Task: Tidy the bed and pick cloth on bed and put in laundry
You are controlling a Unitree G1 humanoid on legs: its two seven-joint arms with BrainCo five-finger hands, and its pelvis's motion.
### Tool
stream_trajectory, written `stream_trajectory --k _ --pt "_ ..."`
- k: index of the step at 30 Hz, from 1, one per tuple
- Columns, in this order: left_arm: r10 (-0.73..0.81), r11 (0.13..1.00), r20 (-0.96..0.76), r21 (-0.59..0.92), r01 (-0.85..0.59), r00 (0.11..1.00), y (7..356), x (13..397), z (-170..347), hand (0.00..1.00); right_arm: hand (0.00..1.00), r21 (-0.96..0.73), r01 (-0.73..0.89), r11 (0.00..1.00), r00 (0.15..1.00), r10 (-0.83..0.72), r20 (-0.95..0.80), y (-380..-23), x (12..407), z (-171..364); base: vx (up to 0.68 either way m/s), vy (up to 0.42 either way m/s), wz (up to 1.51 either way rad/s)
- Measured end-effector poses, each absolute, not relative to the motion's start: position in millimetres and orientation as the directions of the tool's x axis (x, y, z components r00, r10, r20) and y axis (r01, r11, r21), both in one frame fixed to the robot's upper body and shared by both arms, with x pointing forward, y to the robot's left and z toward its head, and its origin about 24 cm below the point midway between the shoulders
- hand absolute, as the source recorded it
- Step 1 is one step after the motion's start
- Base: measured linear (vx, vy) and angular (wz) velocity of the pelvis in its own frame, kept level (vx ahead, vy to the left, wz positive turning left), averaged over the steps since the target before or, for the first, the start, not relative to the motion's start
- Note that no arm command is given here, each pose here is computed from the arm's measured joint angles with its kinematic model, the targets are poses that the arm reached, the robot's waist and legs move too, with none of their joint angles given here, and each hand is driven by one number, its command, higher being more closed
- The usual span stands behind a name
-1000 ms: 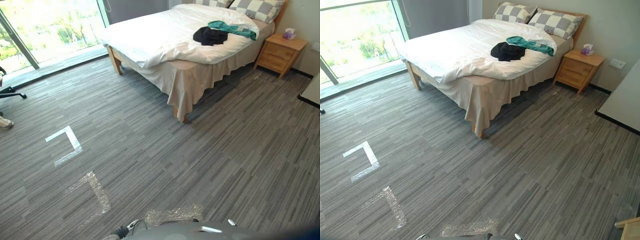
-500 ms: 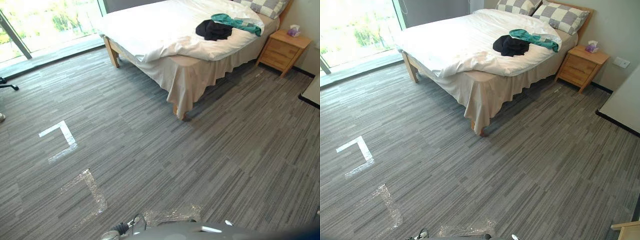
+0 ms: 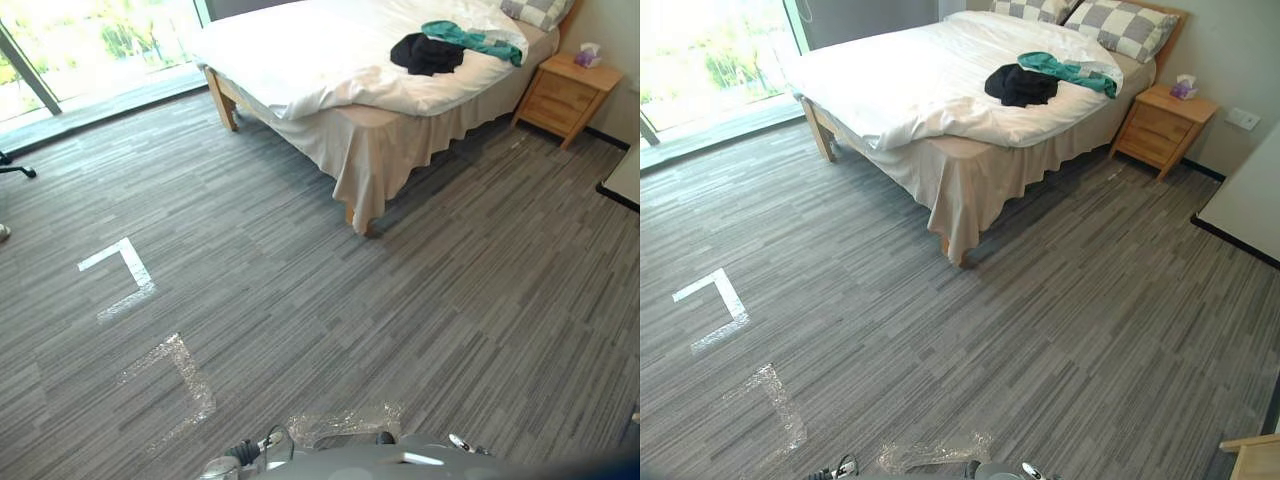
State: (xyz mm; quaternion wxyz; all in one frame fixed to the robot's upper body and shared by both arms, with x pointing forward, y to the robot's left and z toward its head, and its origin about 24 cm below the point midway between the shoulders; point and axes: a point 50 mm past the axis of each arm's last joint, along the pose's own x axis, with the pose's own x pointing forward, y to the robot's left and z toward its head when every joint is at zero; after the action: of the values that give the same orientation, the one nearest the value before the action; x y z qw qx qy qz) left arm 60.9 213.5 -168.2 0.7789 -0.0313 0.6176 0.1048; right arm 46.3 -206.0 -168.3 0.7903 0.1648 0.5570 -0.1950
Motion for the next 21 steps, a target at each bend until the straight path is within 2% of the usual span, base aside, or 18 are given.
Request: stream_trajectory --k 8,16,21 --pt "0.127 0.976 -0.969 0.084 -0.202 0.212 215 61 -168 0.0 0.0 0.059 0.551 0.832 0.313 -0.141 -0.939 -204 50 -168 0.0 0.01 -0.16" --pt "0.135 0.968 -0.965 0.08 -0.238 0.225 216 63 -168 0.0 0.0 0.109 0.602 0.791 0.354 -0.142 -0.924 -203 65 -166 -0.01 -0.046 -0.7" --pt "0.137 0.968 -0.961 0.079 -0.238 0.24 214 64 -168 0.0 0.0 0.119 0.647 0.753 0.353 -0.157 -0.922 -205 60 -166 0.19 -0.227 -0.13"
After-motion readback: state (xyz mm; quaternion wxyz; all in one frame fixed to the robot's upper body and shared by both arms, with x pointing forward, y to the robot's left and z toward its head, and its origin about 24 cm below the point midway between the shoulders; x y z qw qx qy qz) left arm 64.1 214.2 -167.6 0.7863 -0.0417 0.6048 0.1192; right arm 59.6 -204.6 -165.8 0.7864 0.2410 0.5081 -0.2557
